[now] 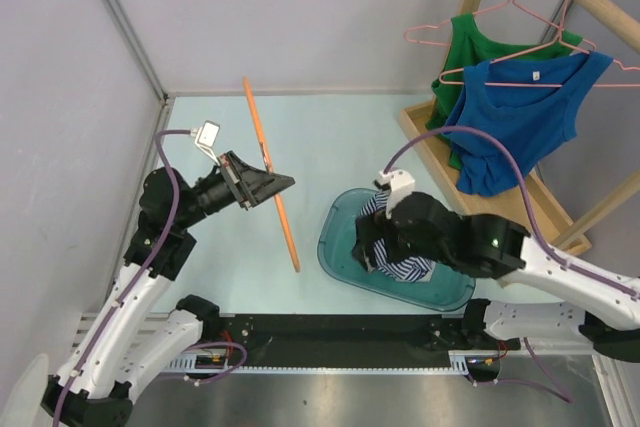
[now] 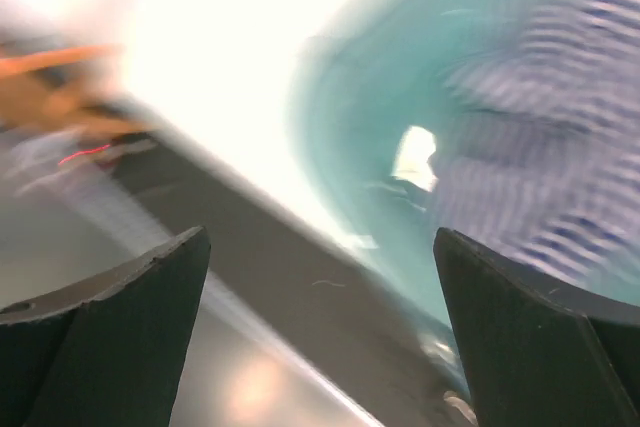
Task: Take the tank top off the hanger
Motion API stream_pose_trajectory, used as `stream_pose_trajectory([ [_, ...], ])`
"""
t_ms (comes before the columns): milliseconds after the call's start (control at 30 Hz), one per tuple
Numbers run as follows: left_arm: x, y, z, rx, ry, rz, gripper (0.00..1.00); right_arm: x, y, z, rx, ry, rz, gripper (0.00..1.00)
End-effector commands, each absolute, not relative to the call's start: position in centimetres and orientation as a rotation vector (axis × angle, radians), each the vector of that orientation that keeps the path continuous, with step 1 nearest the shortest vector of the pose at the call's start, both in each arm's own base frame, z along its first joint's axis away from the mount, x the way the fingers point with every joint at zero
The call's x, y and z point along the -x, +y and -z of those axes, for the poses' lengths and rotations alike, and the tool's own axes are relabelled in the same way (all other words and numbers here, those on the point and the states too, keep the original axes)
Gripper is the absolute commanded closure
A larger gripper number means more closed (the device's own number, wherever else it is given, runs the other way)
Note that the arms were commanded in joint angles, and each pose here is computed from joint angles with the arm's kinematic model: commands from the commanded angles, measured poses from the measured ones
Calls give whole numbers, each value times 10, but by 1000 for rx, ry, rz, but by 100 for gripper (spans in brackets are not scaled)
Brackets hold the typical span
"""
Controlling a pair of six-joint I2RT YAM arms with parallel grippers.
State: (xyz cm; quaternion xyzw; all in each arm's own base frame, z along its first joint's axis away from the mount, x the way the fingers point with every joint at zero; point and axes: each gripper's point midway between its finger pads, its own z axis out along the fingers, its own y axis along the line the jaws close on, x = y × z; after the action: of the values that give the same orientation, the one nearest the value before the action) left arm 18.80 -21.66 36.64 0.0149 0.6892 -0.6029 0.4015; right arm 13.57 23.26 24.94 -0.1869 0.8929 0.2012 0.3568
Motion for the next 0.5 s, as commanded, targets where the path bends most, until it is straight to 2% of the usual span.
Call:
stream_pose_trajectory([
  [0, -161, -227, -415, -165, 1590, 1703, 100, -65, 321, -334, 773, 1847, -1362, 0],
  [100, -151, -229, -421, -184, 1582, 1756, 100, -56, 339, -350, 783, 1719, -1499, 4],
  [167, -147, -228, -423, -170, 1574, 1774, 100, -47, 350, -361, 828, 1660, -1550, 13],
  [233, -145, -227, -424, -156, 1571, 1792, 100, -40, 365, -349, 904, 1679, -1523, 17],
  [400, -139, -227, -426, -154, 1565, 1829, 100, -35, 383, -343, 961, 1677, -1428, 20],
  [467, -137, -227, -426, -150, 1566, 1837, 100, -32, 387, -344, 966, 1654, -1438, 26],
])
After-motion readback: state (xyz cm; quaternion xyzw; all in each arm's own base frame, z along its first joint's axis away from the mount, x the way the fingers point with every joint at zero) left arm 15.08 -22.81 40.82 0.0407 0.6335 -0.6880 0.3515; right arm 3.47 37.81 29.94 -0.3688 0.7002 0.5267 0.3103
